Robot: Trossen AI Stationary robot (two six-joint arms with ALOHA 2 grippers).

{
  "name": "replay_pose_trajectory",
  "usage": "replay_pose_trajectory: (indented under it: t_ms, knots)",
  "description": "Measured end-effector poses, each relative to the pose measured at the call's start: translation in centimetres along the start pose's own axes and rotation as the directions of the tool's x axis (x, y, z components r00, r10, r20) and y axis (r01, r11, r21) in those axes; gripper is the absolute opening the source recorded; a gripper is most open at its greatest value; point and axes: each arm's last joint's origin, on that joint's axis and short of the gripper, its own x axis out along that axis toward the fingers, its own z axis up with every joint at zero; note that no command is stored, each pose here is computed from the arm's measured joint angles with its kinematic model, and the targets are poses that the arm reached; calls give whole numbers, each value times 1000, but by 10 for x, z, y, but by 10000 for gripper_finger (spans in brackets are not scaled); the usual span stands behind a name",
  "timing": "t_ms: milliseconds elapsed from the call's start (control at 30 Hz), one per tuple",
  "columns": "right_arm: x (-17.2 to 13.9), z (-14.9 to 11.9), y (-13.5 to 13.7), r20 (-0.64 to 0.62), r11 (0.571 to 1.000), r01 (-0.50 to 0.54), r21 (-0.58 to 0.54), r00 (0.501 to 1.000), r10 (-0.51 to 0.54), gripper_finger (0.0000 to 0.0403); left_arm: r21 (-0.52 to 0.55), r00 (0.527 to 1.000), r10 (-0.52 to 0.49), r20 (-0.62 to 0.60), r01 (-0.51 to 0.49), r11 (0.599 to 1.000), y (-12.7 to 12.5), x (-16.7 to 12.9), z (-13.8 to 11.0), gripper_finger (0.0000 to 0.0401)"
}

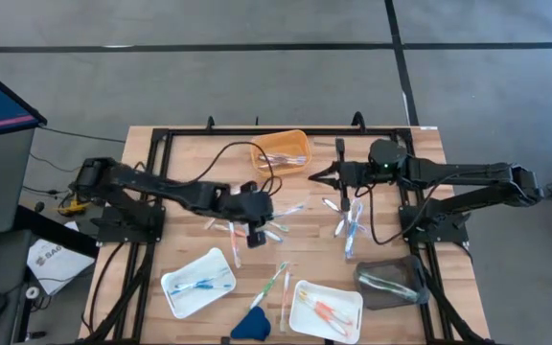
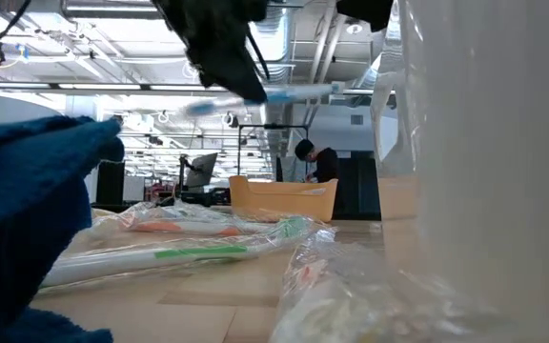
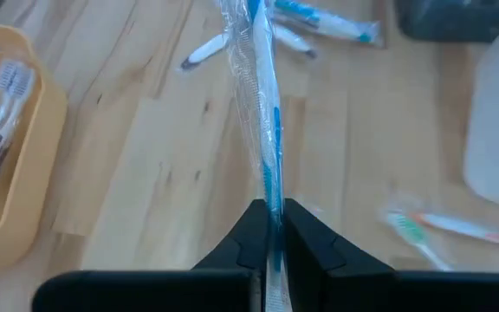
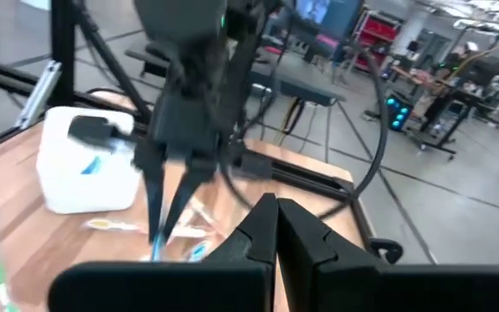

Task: Pick & Place Toothbrushes
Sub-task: Put the blue toothbrush into the left white bin

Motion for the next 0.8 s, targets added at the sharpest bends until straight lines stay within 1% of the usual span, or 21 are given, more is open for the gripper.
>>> replay_pose_trajectory:
  t_ms: [233, 367, 567, 700, 800]
  knots:
    - [1, 0, 9, -15, 999, -41, 7, 999, 41, 0, -111, 999, -7, 45, 12, 994, -29, -26, -13, 9]
    - [1, 1, 12, -13, 993, -53, 108, 998, 55, 0, -188, 999, -25, 19, 28, 982, -45, -29, -27, 8]
    - [1, -1, 15, -36, 964, -60, 260, 997, 72, 0, -252, 995, -84, -57, 67, 965, -78, -44, -51, 8]
    - [1, -5, 18, -83, 937, -63, 344, 992, 98, 0, -268, 986, -156, -61, 134, 954, -106, -59, -65, 8]
    - [1, -7, 26, -122, 913, -79, 401, 983, 139, 0, -300, 983, -178, -44, 157, 941, -124, -72, -77, 8]
